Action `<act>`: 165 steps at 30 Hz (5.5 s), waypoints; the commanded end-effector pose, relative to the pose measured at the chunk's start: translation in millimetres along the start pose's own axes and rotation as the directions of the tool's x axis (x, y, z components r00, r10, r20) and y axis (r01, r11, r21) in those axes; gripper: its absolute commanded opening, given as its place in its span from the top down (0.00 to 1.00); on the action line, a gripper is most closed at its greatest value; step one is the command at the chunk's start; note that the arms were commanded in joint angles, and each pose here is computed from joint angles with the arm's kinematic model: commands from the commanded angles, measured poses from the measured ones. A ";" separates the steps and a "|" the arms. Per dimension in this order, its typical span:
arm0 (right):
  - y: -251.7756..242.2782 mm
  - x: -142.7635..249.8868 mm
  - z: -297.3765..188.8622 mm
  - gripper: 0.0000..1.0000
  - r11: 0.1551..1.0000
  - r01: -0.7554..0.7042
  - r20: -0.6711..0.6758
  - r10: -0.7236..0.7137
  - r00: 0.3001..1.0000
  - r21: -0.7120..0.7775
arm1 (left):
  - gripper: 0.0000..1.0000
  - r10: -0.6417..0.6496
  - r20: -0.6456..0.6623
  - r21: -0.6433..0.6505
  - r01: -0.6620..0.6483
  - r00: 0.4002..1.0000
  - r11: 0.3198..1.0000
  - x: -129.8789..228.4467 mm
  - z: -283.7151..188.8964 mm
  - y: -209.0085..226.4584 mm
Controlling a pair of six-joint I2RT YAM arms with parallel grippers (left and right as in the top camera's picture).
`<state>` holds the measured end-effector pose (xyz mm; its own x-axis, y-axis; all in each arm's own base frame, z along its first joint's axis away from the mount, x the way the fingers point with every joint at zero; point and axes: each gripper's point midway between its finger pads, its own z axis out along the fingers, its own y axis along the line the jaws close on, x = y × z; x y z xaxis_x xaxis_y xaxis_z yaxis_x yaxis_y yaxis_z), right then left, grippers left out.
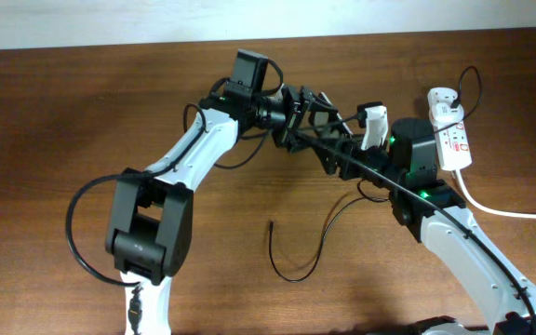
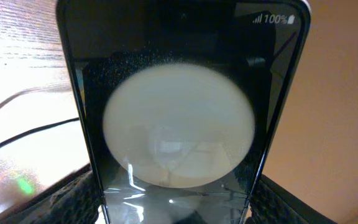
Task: Plug charger to phone and switch on socket
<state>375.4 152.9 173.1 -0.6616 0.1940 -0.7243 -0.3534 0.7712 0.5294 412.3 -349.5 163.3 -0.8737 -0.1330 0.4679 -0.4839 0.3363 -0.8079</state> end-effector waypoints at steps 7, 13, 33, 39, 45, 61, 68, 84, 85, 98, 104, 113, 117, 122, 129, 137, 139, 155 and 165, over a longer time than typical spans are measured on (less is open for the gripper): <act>-3.8 -13.8 0.4 0.49 0.999 -0.006 0.046 0.004 0.999 0.044 | 1.00 -0.058 -0.025 -0.006 0.057 0.998 0.998 15.3 13.8 -8.9; -3.4 -14.8 0.3 0.76 0.999 -0.004 0.050 0.002 0.999 0.042 | 1.00 -0.081 -0.033 -0.012 0.081 0.996 0.997 18.9 17.4 -8.4; -39.5 -30.0 -6.7 0.96 0.968 -0.048 0.143 0.013 0.990 0.245 | 0.01 0.029 -0.032 0.116 -0.025 0.999 0.993 -19.6 -61.4 -17.9; -53.5 -46.8 -18.2 0.96 0.700 -0.713 0.298 0.673 0.677 0.040 | 0.01 0.239 0.009 0.201 -0.236 0.971 0.951 -36.5 -114.0 -20.1; 3.6 -81.8 -21.3 0.96 0.403 -0.868 0.076 0.914 0.399 -0.289 | 0.01 0.304 0.115 0.193 -0.322 0.946 0.927 -52.2 -112.2 -36.4; 0.8 -121.3 -36.0 0.96 0.438 -0.793 0.225 0.899 0.377 -0.423 | 0.01 0.299 0.342 0.245 -0.392 0.891 0.887 -45.8 -43.9 -106.2; 41.1 -120.6 -28.9 0.96 0.457 -0.753 0.161 0.885 0.436 -0.473 | 0.00 0.302 0.346 0.246 -0.396 0.888 0.885 -45.9 -43.9 -107.2; 34.5 -98.5 -16.9 0.96 0.435 -0.813 0.122 0.898 0.423 -0.387 | 0.56 0.351 0.348 0.269 -0.452 0.869 0.851 -39.1 -46.5 -117.5; 35.2 -97.9 -16.7 0.96 0.435 -0.813 0.116 0.898 0.425 -0.386 | 0.59 0.363 0.344 0.267 -0.461 0.866 0.847 -37.9 -46.2 -117.2; 37.3 -96.9 -16.4 0.96 0.436 -0.814 0.104 0.896 0.431 -0.385 | 1.00 0.369 0.330 0.268 -0.461 0.869 0.846 -35.5 -45.4 -116.6; 37.3 -96.9 -16.4 0.91 0.436 -0.813 0.104 0.896 0.431 -0.385 | 1.00 0.368 0.330 0.268 -0.461 0.869 0.846 -35.6 -45.4 -116.6; 38.3 -96.3 -16.3 0.01 0.436 -0.813 0.098 0.896 0.434 -0.385 | 1.00 0.361 0.337 0.275 -0.457 0.870 0.846 -47.9 -70.1 -113.9; 46.7 -90.6 -15.0 0.01 0.467 -0.800 0.056 0.874 0.484 -0.377 | 1.00 0.462 0.311 0.270 -0.543 0.831 0.795 -59.8 -128.2 -100.5; 71.7 -74.3 -15.3 0.02 0.713 -0.587 0.020 0.642 0.767 -0.383 | 1.00 0.710 0.171 0.313 -0.721 0.683 0.619 -35.2 -191.1 -70.7; 37.6 36.7 -2.0 0.01 0.894 -0.439 -0.237 0.409 0.881 -0.090 | 1.00 0.870 0.248 0.261 -0.894 0.426 0.363 -25.5 -214.7 -80.3; 46.2 146.3 2.1 0.04 0.948 -0.173 -0.408 0.273 0.871 0.266 | 1.00 0.809 0.319 0.222 -0.869 0.494 0.443 -49.7 -262.8 -66.9; 48.8 164.7 -1.6 0.05 0.941 -0.121 -0.435 0.258 0.863 0.317 | 1.00 0.795 0.342 0.210 -0.865 0.502 0.456 -54.8 -265.1 -68.3; 39.0 220.4 56.4 0.21 0.880 0.180 -0.624 0.155 0.766 0.439 | 1.00 0.633 0.375 0.223 -0.728 0.677 0.648 -80.9 -261.6 -58.1; 31.2 220.7 58.0 0.30 0.825 0.087 -0.534 0.277 0.799 0.558 | 1.00 0.567 0.471 0.162 -0.698 0.676 0.698 -105.1 -265.8 -57.2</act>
<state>254.3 251.7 4.9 -0.9825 0.0088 -0.1860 -0.0167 0.9907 0.1353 537.3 -111.4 254.1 -0.9036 -0.2966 -0.3090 0.2757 0.1495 -0.9496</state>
